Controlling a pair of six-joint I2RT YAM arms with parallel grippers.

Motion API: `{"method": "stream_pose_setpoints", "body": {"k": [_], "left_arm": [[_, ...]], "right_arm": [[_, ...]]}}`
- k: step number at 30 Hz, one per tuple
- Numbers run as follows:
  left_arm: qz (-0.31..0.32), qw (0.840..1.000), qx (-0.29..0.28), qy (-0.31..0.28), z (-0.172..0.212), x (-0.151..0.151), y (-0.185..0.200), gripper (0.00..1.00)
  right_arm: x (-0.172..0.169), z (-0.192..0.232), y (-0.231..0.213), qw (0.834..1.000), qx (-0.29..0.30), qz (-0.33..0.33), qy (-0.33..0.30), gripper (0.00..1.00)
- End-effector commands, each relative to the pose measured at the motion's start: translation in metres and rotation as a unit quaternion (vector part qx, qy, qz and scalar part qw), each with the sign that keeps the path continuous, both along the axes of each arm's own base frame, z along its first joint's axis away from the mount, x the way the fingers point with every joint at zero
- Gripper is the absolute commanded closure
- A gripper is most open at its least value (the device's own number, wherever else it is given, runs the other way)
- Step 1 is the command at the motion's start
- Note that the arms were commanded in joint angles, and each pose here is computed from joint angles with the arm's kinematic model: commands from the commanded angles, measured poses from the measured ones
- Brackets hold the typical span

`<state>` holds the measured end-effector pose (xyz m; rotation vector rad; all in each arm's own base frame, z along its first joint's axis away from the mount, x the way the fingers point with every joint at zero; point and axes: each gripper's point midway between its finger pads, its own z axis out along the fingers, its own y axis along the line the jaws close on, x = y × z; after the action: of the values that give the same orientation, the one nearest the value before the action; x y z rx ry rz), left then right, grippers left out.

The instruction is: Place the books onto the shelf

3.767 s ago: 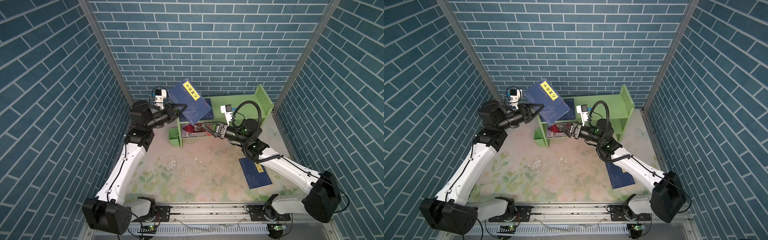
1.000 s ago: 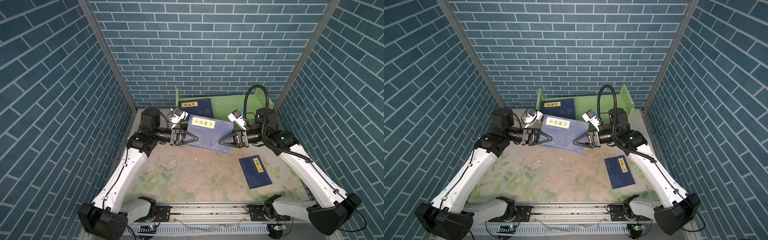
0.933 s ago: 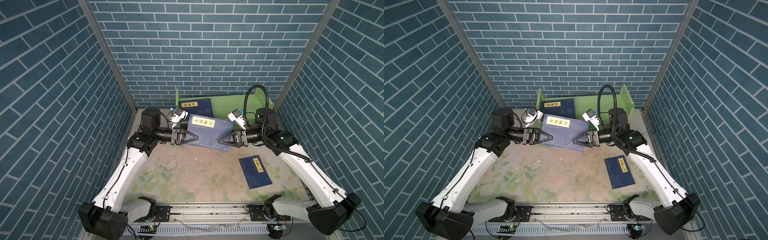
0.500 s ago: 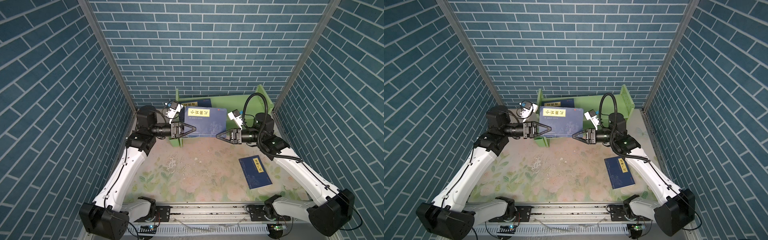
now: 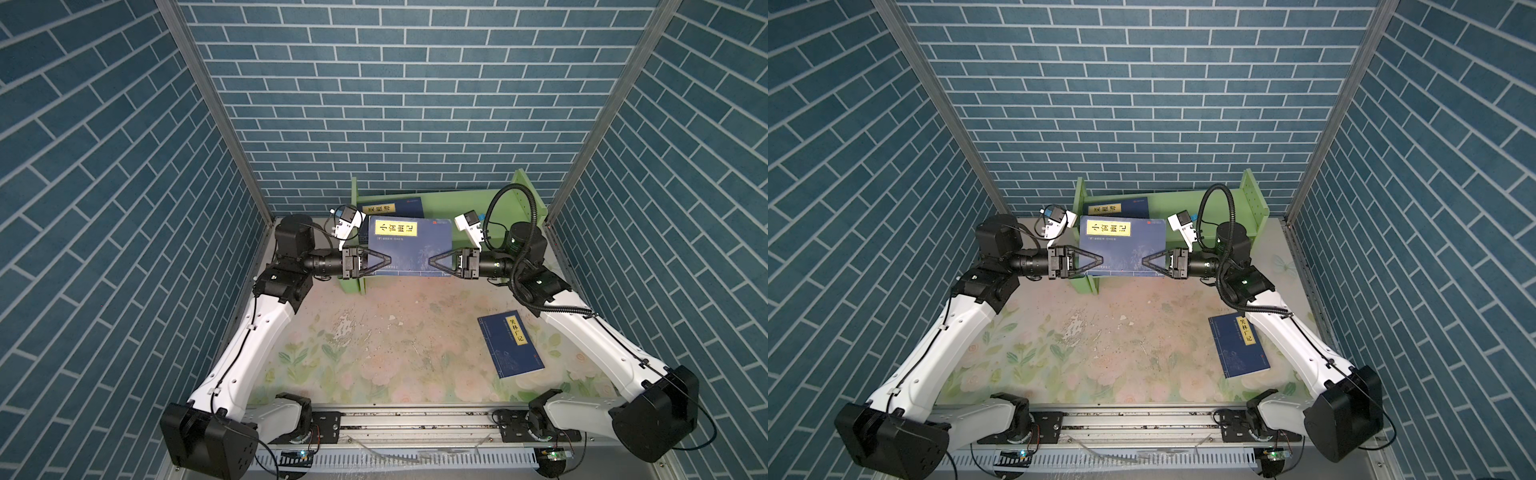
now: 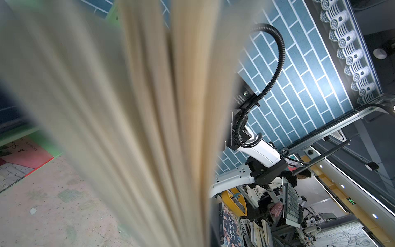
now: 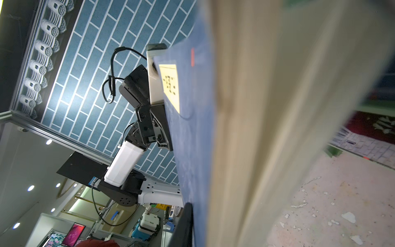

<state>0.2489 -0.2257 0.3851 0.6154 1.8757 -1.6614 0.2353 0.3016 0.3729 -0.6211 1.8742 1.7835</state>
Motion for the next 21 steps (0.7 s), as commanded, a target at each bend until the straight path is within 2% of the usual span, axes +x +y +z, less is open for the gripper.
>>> {"method": "stream_pose_setpoints", "body": {"k": [1, 3, 5, 7, 10, 13, 17, 21], "left_arm": [[0.005, 1.0, -0.002, -0.025, 0.003, -0.001, 0.001, 1.0], [0.008, 1.0, 0.0, -0.021, 0.002, 0.001, 0.001, 1.0], [0.025, 1.0, 0.006, -0.017, -0.001, 0.007, 0.003, 0.84], [0.076, 0.997, 0.027, -0.012, -0.006, 0.02, 0.012, 0.6], [0.115, 0.992, 0.033, -0.037, 0.004, 0.026, 0.028, 0.47], [0.152, 0.986, 0.049, -0.037, 0.008, 0.032, 0.046, 0.36], [0.202, 0.976, 0.066, -0.046, 0.013, 0.037, 0.073, 0.33], [0.22, 0.971, 0.069, -0.069, 0.022, 0.033, 0.087, 0.32]], "right_arm": [[0.007, 0.021, 0.0, 0.999, 0.021, -0.014, -0.021, 0.96], [0.008, 0.024, 0.0, 0.999, 0.022, -0.013, -0.023, 1.0], [0.011, 0.028, 0.0, 0.999, 0.021, -0.011, -0.022, 1.0], [0.013, 0.031, -0.001, 1.0, 0.016, -0.01, -0.023, 1.0], [0.022, 0.035, -0.007, 0.999, -0.009, -0.021, -0.028, 1.0], [0.031, 0.041, -0.014, 0.999, -0.021, -0.027, -0.03, 1.0], [0.05, 0.043, -0.02, 0.998, -0.038, -0.035, -0.021, 1.0], [0.068, 0.036, -0.018, 0.998, -0.063, -0.029, 0.0, 1.0]]}}
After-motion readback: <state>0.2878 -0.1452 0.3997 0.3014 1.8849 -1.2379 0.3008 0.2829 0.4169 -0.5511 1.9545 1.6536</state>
